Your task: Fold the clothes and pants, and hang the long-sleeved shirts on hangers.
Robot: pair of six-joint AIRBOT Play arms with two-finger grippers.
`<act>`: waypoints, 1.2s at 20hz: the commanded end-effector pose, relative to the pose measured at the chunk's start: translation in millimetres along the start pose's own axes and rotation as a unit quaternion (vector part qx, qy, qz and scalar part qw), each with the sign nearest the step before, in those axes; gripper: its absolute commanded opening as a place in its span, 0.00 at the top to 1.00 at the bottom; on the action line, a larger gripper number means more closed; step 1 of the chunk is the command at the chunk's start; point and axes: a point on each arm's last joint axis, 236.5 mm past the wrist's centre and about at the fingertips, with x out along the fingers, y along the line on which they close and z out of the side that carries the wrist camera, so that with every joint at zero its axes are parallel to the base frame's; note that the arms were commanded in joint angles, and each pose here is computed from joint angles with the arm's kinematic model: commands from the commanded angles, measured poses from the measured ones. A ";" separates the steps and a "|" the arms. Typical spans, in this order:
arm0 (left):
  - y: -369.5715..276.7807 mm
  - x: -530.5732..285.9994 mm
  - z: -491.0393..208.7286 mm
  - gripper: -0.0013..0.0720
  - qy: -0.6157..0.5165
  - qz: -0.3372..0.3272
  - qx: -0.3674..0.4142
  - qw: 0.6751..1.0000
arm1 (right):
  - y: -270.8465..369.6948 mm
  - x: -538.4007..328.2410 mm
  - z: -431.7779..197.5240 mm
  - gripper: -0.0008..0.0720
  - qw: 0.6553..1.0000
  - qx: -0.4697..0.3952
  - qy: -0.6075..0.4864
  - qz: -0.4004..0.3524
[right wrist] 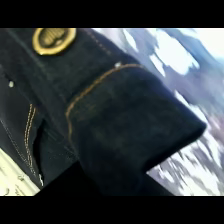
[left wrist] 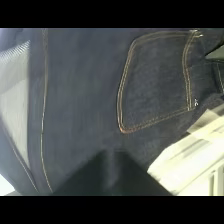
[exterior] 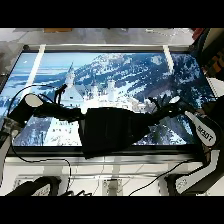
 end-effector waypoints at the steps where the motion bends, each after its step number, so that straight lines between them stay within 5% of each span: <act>1: -3.7 -15.1 15.0 0.97 -0.018 0.001 0.056 0.998 | 58.7 -18.3 22.2 0.93 0.996 -0.068 -0.004 0.049; 6: -25.6 -84.4 79.3 0.97 -0.108 0.072 0.168 0.977 | 129.2 -145.6 91.0 0.93 0.976 -0.127 -0.174 -0.005; 11: -52.8 -167.5 100.6 0.97 -0.201 0.141 0.235 0.940 | 139.4 -336.2 85.5 0.93 0.904 -0.054 -0.399 -0.143; 18: -69.0 -197.1 89.9 0.97 -0.234 0.155 0.254 0.925 | 43.2 -509.7 -112.6 0.93 0.722 0.268 -0.521 -0.368; 24: -69.1 -196.8 89.9 0.97 -0.234 0.155 0.254 0.926 | -9.2 -518.7 -270.8 0.93 0.583 0.530 -0.504 -0.352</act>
